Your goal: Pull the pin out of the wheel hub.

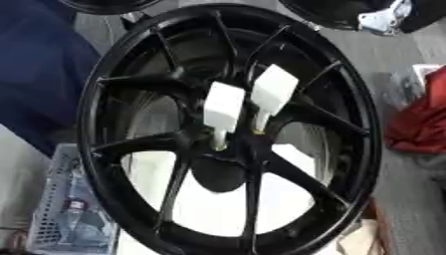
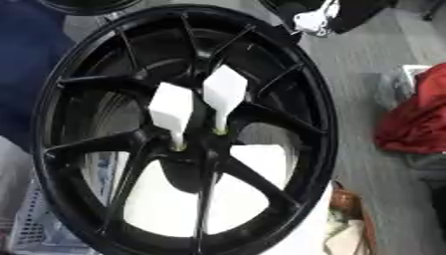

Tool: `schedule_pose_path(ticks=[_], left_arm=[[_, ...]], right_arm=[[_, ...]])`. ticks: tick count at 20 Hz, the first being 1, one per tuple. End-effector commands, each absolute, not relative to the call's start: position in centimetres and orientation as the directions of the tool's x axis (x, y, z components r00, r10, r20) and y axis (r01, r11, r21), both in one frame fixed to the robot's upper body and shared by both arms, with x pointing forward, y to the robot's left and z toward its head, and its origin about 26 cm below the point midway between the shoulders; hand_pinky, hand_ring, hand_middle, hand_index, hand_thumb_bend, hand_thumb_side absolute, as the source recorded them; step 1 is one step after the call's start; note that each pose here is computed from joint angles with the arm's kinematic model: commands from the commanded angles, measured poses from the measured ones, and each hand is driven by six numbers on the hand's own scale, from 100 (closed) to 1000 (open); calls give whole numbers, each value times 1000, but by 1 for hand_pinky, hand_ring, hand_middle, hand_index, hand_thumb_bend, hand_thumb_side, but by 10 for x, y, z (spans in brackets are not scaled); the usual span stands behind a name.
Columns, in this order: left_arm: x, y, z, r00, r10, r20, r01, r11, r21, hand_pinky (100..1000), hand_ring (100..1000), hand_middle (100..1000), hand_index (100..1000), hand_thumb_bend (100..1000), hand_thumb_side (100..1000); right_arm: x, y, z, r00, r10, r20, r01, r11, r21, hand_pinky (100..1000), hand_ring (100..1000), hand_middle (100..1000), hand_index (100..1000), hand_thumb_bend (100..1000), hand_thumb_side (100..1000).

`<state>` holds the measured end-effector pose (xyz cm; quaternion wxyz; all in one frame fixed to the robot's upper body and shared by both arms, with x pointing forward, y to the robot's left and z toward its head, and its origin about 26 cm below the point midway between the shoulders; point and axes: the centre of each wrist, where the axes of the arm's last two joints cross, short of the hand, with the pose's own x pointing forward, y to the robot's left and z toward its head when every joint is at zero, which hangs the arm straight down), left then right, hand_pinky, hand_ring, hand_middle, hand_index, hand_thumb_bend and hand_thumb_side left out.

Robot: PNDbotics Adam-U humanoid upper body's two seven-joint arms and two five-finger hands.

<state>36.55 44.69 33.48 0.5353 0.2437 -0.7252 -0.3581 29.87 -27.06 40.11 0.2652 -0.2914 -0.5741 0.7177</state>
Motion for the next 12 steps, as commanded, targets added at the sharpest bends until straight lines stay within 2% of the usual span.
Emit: schedule_pose_path(ticks=[1,12], left_arm=[[358,451,351,-314,-759,571,-4,602,798,731,689,680,774,311,799],[360,450,350,-315,-756,574,5,604,797,731,689,680,773,305,801]], right_arm=[[287,-269,407,-703,697,-144,-23,-225,-974,859,834,760,798,104,417],[274,-254,398,-788,597,-151,-27,-278,-960,869,853,778,818,191,320]])
